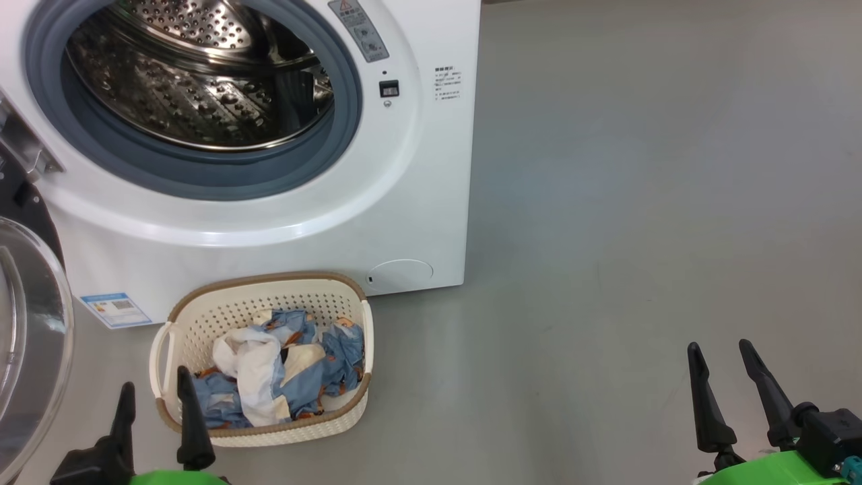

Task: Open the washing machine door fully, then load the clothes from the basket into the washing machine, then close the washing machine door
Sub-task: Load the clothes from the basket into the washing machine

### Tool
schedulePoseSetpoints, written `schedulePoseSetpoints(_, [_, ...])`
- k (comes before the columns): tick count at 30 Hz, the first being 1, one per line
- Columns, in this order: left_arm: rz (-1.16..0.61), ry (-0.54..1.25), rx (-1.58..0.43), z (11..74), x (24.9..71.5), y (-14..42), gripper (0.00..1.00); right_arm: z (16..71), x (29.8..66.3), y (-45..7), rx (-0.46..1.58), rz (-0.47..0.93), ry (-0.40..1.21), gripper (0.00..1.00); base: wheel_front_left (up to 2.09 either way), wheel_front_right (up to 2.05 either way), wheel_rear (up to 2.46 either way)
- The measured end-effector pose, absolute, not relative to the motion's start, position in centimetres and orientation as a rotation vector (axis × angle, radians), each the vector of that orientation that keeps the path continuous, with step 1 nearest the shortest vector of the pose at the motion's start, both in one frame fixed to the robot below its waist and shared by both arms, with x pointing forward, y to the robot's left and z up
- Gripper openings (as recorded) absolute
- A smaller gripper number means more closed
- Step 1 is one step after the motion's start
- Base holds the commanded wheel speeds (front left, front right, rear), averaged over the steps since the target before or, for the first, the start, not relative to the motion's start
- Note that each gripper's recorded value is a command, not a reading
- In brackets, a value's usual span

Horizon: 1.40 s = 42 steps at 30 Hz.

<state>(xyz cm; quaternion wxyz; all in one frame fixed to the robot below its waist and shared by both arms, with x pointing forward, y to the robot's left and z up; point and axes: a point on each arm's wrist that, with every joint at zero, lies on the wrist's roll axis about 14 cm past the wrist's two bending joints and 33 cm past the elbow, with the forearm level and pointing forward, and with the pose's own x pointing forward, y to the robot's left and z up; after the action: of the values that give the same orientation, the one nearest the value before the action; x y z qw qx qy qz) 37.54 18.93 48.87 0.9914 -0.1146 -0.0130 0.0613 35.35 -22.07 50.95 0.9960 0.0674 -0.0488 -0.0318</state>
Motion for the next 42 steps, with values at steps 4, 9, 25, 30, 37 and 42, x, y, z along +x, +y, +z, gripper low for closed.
schedulePoseSetpoints(4, [0.115, -0.023, -0.214, 48.8, 37.5, 18.7, 1.00, 50.8, 35.5, -22.1, 0.130, -0.063, -0.091, 1.00, 0.00, 0.00, 0.00])
schedulePoseSetpoints(9, [0.116, -0.024, -0.213, 48.8, 37.3, 18.7, 1.00, 50.7, 35.5, -22.2, 0.128, -0.067, -0.088, 1.00, 0.00, 0.00, 0.00])
schedulePoseSetpoints(25, [0.133, 0.002, -0.203, 48.0, 35.2, 19.3, 1.00, 51.0, 35.5, -22.1, 0.110, -0.050, -0.097, 1.00, 0.00, 0.00, 0.00])
schedulePoseSetpoints(30, [0.136, 0.002, -0.204, 48.0, 34.8, 19.4, 1.00, 51.2, 35.6, -21.7, 0.111, -0.039, -0.101, 1.00, 0.00, 0.00, 0.00])
schedulePoseSetpoints(37, [0.139, 0.000, -0.205, 48.0, 34.5, 19.6, 1.00, 51.2, 35.8, -21.3, 0.112, -0.026, -0.102, 1.00, 0.00, 0.00, 0.00])
schedulePoseSetpoints(42, [0.142, 0.000, -0.206, 48.0, 34.4, 19.7, 1.00, 51.3, 35.9, -21.2, 0.113, -0.021, -0.104, 1.00, 0.00, 0.00, 0.00])
